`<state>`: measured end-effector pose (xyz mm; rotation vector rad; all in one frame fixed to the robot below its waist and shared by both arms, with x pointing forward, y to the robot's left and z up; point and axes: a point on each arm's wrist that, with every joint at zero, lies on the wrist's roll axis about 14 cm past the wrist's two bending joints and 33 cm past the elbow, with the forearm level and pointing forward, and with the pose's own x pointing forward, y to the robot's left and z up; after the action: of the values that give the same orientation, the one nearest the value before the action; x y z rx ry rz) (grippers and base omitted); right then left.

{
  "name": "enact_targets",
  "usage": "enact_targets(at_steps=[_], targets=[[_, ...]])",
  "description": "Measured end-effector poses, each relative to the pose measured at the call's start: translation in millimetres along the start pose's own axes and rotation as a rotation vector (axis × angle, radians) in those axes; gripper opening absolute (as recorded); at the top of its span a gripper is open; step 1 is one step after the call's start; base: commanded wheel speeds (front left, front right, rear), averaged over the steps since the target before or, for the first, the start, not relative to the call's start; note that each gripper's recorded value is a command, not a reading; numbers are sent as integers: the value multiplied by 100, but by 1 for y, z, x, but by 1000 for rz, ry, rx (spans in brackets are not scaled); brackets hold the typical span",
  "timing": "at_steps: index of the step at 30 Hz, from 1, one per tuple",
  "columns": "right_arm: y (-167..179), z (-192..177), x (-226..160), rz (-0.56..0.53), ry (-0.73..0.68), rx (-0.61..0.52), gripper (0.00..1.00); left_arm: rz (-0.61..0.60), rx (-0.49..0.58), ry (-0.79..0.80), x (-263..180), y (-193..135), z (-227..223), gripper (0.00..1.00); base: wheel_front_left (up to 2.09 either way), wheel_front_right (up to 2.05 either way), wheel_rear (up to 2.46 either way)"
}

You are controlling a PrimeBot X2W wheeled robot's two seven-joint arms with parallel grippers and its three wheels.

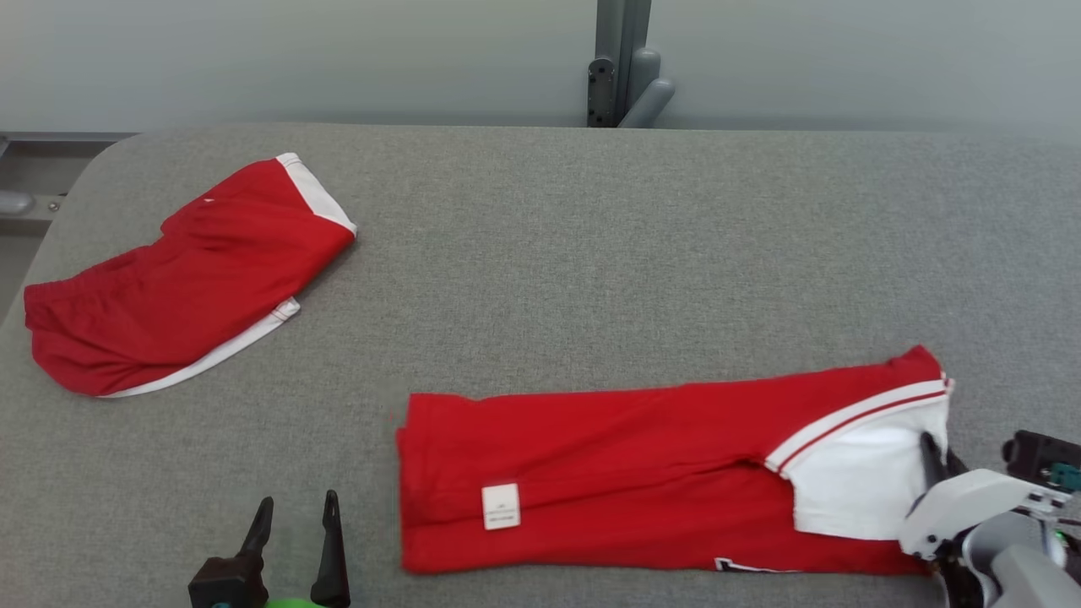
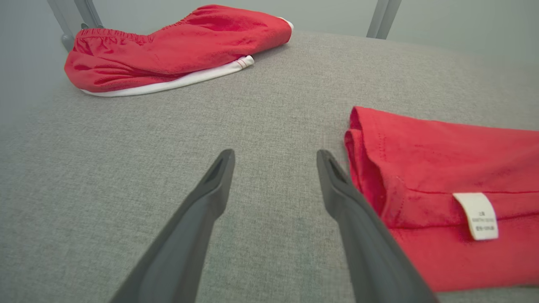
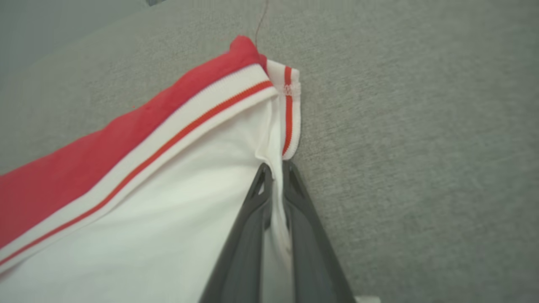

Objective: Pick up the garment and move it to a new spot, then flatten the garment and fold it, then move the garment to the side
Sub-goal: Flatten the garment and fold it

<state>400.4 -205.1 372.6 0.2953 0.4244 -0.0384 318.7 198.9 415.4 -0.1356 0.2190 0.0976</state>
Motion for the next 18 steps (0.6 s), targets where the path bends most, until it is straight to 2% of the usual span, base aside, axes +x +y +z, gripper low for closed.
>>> enact_targets(at_steps=[3, 7, 13, 18], targets=[[-29, 12, -2, -76, -30, 6, 0, -8, 0, -1, 0, -2, 0, 100, 0, 0, 0], [-48, 38, -7, -122, -114, -10, 0, -23, -7, -1, 1, -7, 0, 100, 0, 0, 0], [3, 42, -12, 14, -172, -25, 0, -96, -4, -3, 6, -28, 2, 100, 0, 0, 0], [32, 40, -28, 118, -188, -26, 0, -176, -18, -14, 11, -54, 6, 100, 0, 0, 0]])
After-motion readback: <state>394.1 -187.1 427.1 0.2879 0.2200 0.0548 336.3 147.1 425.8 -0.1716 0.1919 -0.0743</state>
